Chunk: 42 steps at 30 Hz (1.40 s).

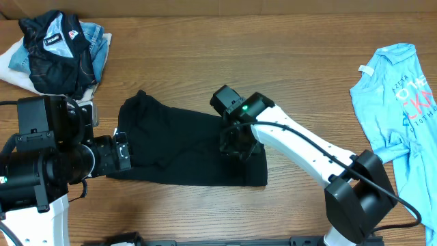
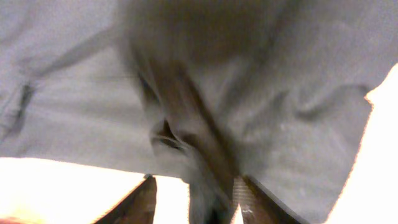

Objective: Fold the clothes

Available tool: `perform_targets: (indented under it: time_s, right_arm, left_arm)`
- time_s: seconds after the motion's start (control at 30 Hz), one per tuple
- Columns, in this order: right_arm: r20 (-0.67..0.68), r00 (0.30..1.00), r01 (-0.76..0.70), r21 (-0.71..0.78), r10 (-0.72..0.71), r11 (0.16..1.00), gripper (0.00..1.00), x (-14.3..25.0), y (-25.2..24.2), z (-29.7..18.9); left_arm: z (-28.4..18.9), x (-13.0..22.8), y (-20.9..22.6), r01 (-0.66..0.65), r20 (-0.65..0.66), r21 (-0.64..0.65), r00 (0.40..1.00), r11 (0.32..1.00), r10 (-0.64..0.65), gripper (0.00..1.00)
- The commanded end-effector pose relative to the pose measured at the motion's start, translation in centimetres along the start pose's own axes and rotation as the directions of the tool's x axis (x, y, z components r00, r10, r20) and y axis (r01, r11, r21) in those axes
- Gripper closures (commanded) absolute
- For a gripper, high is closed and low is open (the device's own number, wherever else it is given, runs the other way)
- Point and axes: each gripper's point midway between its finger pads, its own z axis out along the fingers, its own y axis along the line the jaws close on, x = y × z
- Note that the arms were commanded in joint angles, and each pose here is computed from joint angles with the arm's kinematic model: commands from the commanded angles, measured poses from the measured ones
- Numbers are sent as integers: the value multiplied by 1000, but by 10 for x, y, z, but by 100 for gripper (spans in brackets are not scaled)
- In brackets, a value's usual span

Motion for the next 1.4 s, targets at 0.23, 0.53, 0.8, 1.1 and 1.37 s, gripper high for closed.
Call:
perform_targets:
  time_s: [0.23, 0.53, 0.8, 1.1, 1.37]
  right_arm:
    - [129, 986, 99, 38, -103, 994, 0, -22, 12, -75]
    - [99, 986, 133, 20, -134, 991, 72, -19, 13, -50]
    - [59, 980, 194, -128, -188, 973, 92, -18, 28, -9]
    - [35, 983, 176, -450, -180, 875, 94, -51, 14, -14]
    - [38, 982, 164, -658, -185, 735, 91, -59, -9, -27]
  left_arm:
    - [2, 1, 1, -13, -8, 2, 1000, 1000, 13, 0]
    - [2, 1, 1, -13, -8, 2, 1000, 1000, 13, 0]
    - [2, 2, 1, -12, -9, 2, 1000, 1000, 13, 0]
    - [2, 2, 1, -12, -11, 2, 1000, 1000, 12, 0]
    - [2, 2, 1, -12, -12, 2, 1000, 1000, 12, 0]
